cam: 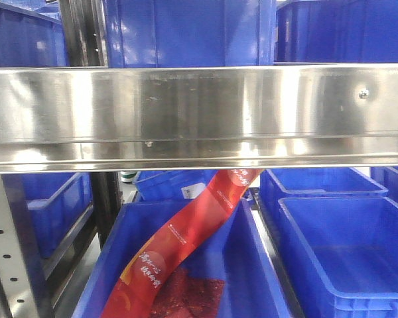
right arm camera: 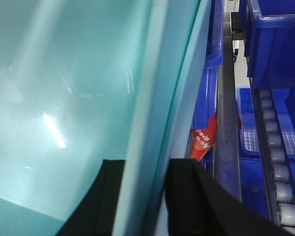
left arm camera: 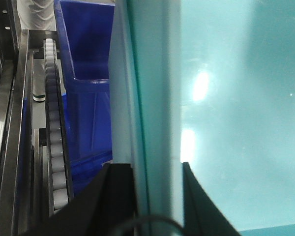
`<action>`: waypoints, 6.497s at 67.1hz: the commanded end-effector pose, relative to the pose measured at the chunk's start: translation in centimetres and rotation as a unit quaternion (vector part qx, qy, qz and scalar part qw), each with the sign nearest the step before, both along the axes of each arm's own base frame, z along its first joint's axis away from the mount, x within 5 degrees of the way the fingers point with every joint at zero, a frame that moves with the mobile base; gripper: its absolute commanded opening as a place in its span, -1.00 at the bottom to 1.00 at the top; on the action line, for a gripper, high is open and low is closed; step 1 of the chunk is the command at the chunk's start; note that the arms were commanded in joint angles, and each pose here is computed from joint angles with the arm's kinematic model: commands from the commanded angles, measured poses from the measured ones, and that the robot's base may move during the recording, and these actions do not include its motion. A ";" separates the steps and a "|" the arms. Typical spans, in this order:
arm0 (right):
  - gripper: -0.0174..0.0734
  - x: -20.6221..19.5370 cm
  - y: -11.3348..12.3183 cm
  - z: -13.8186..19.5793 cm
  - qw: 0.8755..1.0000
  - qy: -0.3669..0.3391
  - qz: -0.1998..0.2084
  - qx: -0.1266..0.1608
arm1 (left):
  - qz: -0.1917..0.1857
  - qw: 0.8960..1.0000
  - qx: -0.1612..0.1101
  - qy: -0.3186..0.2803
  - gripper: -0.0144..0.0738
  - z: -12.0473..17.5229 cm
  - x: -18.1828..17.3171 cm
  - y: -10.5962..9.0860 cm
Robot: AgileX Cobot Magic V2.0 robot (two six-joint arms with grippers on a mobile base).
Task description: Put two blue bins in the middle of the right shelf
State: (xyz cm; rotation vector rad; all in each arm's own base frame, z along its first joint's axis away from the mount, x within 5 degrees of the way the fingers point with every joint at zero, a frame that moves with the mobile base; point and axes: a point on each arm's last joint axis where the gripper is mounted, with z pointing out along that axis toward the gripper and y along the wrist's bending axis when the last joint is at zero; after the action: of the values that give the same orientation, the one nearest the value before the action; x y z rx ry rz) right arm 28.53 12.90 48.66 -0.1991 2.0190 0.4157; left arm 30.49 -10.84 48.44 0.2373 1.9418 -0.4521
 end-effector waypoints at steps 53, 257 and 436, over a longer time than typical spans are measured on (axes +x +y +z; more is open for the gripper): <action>-0.96 2.1 1.0 -6.7 0.991 0.120 0.009 -0.061 | -0.020 0.984 0.082 0.156 -0.92 -5.7 -0.8 0.3; -0.97 -23.3 -11.8 -15.4 0.962 -0.264 -0.058 -0.032 | 0.102 0.960 -0.020 -0.259 -0.92 -17.2 -27.0 10.0; -0.97 -22.9 -12.9 -28.0 0.954 -0.233 -0.186 -0.036 | 0.166 0.963 0.064 -0.205 -0.92 -27.9 -24.9 10.4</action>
State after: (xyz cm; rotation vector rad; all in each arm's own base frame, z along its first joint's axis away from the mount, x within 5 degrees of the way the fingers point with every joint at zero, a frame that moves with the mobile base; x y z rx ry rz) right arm 5.58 0.11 21.46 0.0360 1.5812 0.0527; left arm 5.68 -0.43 20.29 0.0766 1.5903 -0.0506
